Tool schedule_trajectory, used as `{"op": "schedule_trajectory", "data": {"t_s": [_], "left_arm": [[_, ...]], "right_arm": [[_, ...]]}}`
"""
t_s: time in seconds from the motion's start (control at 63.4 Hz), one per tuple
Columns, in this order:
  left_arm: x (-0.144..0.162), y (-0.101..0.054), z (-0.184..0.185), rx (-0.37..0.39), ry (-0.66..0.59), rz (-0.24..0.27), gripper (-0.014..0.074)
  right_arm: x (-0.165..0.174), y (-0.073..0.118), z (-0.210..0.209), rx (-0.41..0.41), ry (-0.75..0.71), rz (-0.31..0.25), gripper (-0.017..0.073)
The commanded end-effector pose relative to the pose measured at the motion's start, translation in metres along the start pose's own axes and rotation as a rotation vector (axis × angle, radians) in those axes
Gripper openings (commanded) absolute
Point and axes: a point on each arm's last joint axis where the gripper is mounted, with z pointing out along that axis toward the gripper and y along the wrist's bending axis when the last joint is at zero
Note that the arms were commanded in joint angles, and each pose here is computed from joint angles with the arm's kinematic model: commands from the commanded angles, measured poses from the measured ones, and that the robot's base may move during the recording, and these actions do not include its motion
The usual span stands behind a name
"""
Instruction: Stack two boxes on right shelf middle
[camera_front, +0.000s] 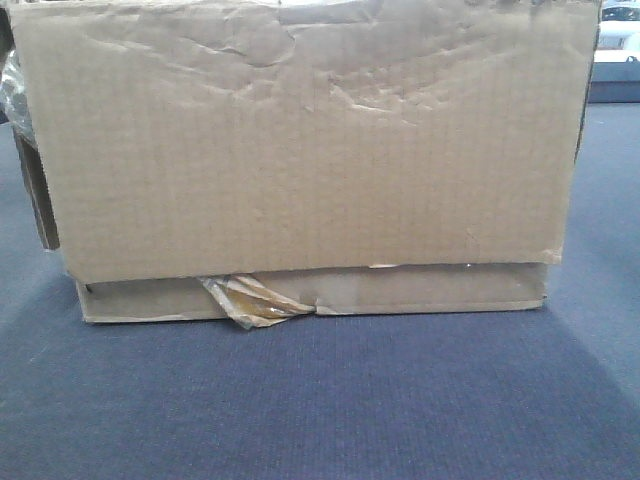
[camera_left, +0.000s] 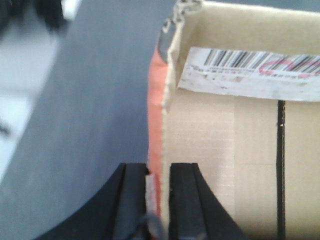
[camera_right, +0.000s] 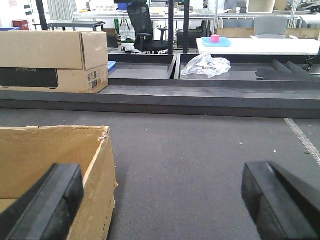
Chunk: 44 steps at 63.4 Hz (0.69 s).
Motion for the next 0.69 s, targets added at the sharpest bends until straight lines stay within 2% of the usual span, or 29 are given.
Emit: {"op": "schedule_trajectory", "data": {"t_s": [0.0, 0.142, 0.237, 0.426, 0.552, 0.679], "left_arm": [[-0.012, -0.016, -0.036, 0.066, -0.096, -0.032, -0.0111], [-0.019, -0.051, -0.062, 0.178, -0.148, -0.012, -0.0111], [-0.018, -0.082, -0.069, 0.28, -0.153, 0.001, -0.0111], [-0.008, -0.148, -0.056, 0.451, -0.074, 0.02, -0.0111], [0.002, -0.182, -0.031, 0.465, 0.005, 0.054, -0.0111], [0.011, -0.203, -0.003, 0.43, 0.075, 0.067, -0.0111]], "right_arm": [[-0.003, 0.001, 0.001, -0.003, -0.016, -0.003, 0.054], [-0.003, 0.001, 0.001, -0.006, -0.016, -0.003, 0.054], [-0.003, 0.001, 0.001, -0.006, -0.016, -0.003, 0.054], [-0.003, 0.006, 0.001, -0.039, -0.014, -0.005, 0.054], [-0.003, 0.007, 0.001, -0.045, -0.014, -0.006, 0.054], [-0.003, 0.007, 0.001, -0.045, -0.014, -0.006, 0.054]]}}
